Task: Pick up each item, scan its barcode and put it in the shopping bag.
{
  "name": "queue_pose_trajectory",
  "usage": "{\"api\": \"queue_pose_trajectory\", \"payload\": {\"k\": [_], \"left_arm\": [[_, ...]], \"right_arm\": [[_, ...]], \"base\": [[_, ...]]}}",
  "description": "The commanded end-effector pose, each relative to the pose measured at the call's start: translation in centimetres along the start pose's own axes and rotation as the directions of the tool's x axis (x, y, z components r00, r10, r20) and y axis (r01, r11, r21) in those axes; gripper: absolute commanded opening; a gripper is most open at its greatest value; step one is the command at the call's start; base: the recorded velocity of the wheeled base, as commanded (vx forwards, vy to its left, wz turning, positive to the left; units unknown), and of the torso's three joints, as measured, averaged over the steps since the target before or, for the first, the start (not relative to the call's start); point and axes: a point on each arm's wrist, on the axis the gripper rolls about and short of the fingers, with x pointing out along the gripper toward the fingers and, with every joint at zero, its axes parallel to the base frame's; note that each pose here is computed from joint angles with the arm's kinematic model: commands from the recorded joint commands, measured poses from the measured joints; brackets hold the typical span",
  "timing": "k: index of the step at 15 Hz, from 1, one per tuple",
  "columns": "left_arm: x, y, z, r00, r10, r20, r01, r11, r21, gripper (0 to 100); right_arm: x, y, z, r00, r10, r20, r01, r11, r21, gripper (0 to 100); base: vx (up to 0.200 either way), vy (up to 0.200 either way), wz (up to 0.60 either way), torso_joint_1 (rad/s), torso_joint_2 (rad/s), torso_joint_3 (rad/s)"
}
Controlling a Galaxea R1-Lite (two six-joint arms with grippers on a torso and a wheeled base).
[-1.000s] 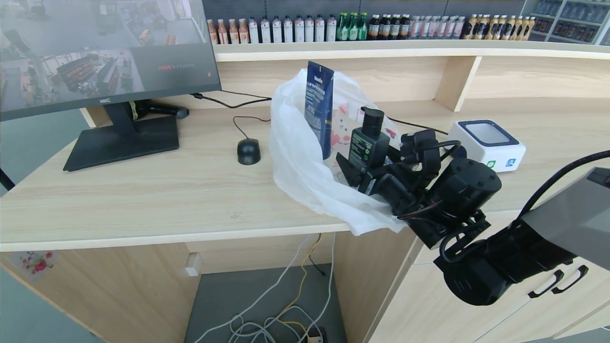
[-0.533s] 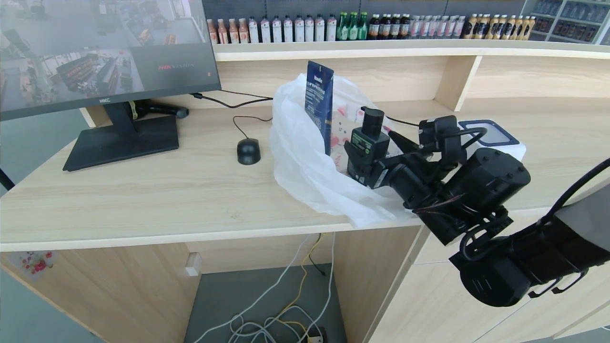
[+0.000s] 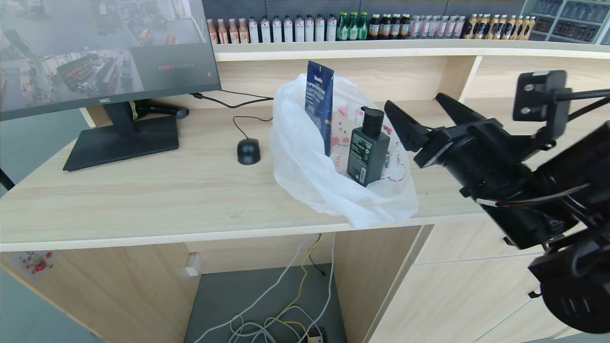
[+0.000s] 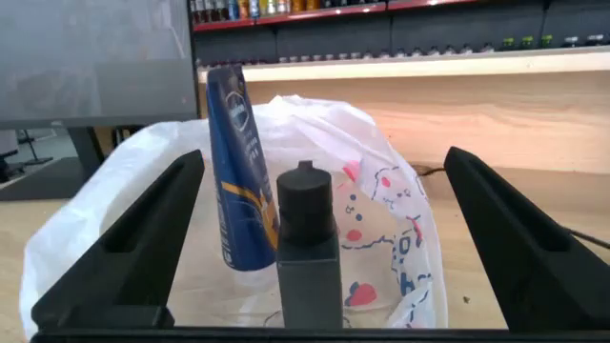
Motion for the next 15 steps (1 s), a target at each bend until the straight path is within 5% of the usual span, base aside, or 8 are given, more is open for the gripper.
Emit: {"api": "queue_pose_trajectory", "payload": {"k": [1,7,10,12,15], "left_arm": [[0.0,0.0,0.0,1.000,0.000,0.001,0.000,1.000,0.000,100],[0.0,0.0,0.0,1.000,0.000,0.001,0.000,1.000,0.000,100],[0.0,0.0,0.0,1.000,0.000,0.001,0.000,1.000,0.000,100],[0.0,0.0,0.0,1.000,0.000,0.001,0.000,1.000,-0.001,100],[0.0,0.0,0.0,1.000,0.000,0.001,0.000,1.000,0.000,100]], "right_arm": [[-5.2,-0.4,5.8,0.994,0.006,0.105,-0.007,1.000,0.011,100],[-19.2,-1.3,7.9,0.994,0.082,0.067,-0.082,0.997,0.009,100],[-25.2,-1.7,6.5,0.985,0.121,-0.122,-0.125,0.992,-0.023,100],[-30.3,-1.8,4.1,0.933,0.229,-0.279,-0.242,0.970,-0.014,100],[-34.9,-2.0,1.4,0.842,0.233,-0.486,-0.278,0.960,-0.022,100]], "base": [[0.000,0.000,0.00,0.000,0.00,0.000],[0.000,0.000,0.00,0.000,0.00,0.000],[0.000,0.000,0.00,0.000,0.00,0.000],[0.000,0.000,0.00,0.000,0.00,0.000],[0.000,0.000,0.00,0.000,0.00,0.000]]}}
